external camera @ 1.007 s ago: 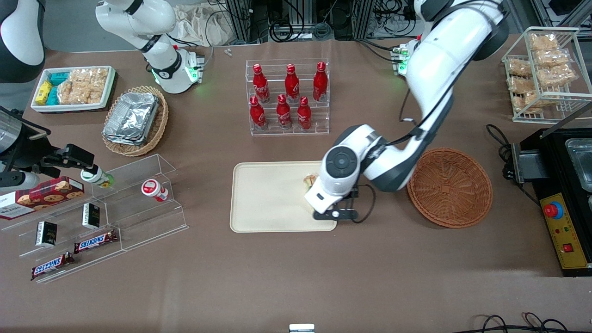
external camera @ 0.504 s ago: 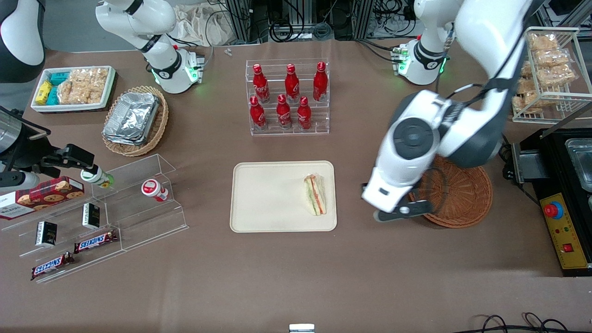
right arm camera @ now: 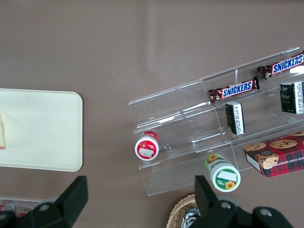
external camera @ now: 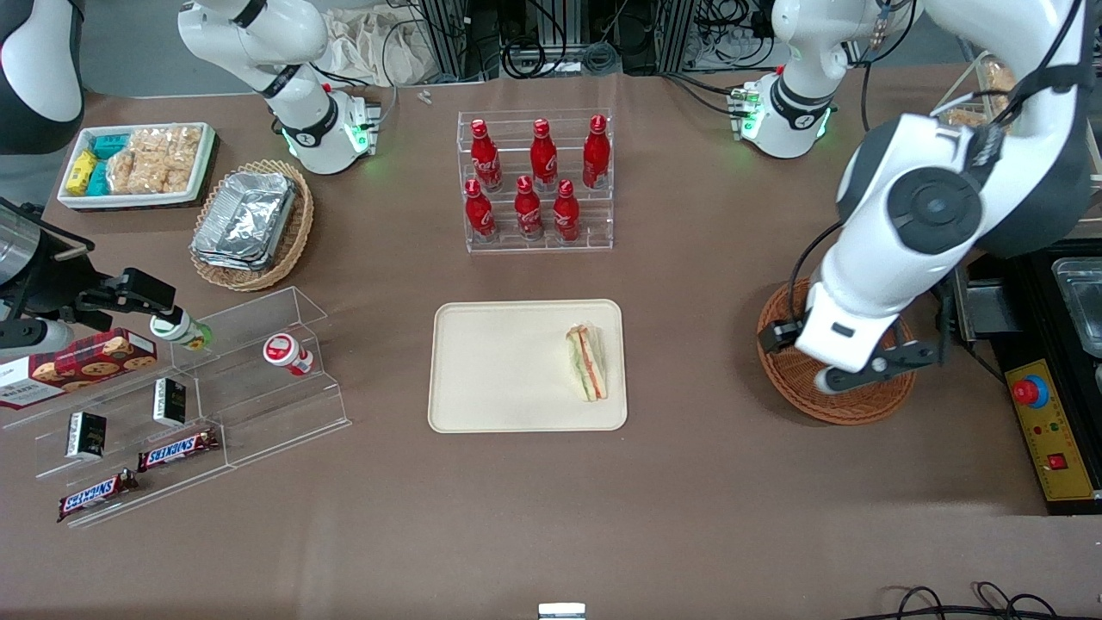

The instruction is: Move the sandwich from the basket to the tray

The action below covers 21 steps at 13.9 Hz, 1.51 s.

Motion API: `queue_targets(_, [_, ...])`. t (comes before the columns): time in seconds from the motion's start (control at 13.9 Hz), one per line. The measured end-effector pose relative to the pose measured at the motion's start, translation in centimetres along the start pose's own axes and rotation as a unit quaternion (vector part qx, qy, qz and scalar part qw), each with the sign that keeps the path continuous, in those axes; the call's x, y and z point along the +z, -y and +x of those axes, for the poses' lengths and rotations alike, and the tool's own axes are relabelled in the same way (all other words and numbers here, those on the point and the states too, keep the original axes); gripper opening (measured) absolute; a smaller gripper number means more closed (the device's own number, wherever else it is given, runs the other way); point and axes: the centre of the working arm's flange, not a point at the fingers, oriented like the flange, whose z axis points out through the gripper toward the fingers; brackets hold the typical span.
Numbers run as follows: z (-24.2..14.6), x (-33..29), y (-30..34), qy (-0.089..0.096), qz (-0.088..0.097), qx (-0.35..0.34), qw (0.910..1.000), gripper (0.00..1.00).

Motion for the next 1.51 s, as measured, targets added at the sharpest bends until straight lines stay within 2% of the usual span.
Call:
queue_targets(0.29, [-0.5, -1.6, 3.6, -0.013, 0.002, -0.009, 0.9999, 1.0])
queue_targets(0.43, [0.5, -2.1, 6.3, -0.016, 0.001, -0.01, 0.9998, 1.0])
queue_targets(0.72, [3.4, -2.9, 14.4, -0.007, -0.038, 0.035, 0.9987, 1.0])
queue_targets(0.79, [3.6, -3.0, 15.4, -0.007, -0.041, 0.043, 0.9982, 1.0])
queue_targets(0.94, [3.4, -3.3, 15.8, -0.004, -0.037, 0.045, 0.9983, 1.0])
queue_targets(1.22, [3.6, -4.1, 17.7, -0.013, -0.027, 0.051, 0.9982, 1.0])
queue_targets(1.51, [4.0, -5.4, 17.9, -0.021, -0.048, 0.044, 0.9976, 1.0])
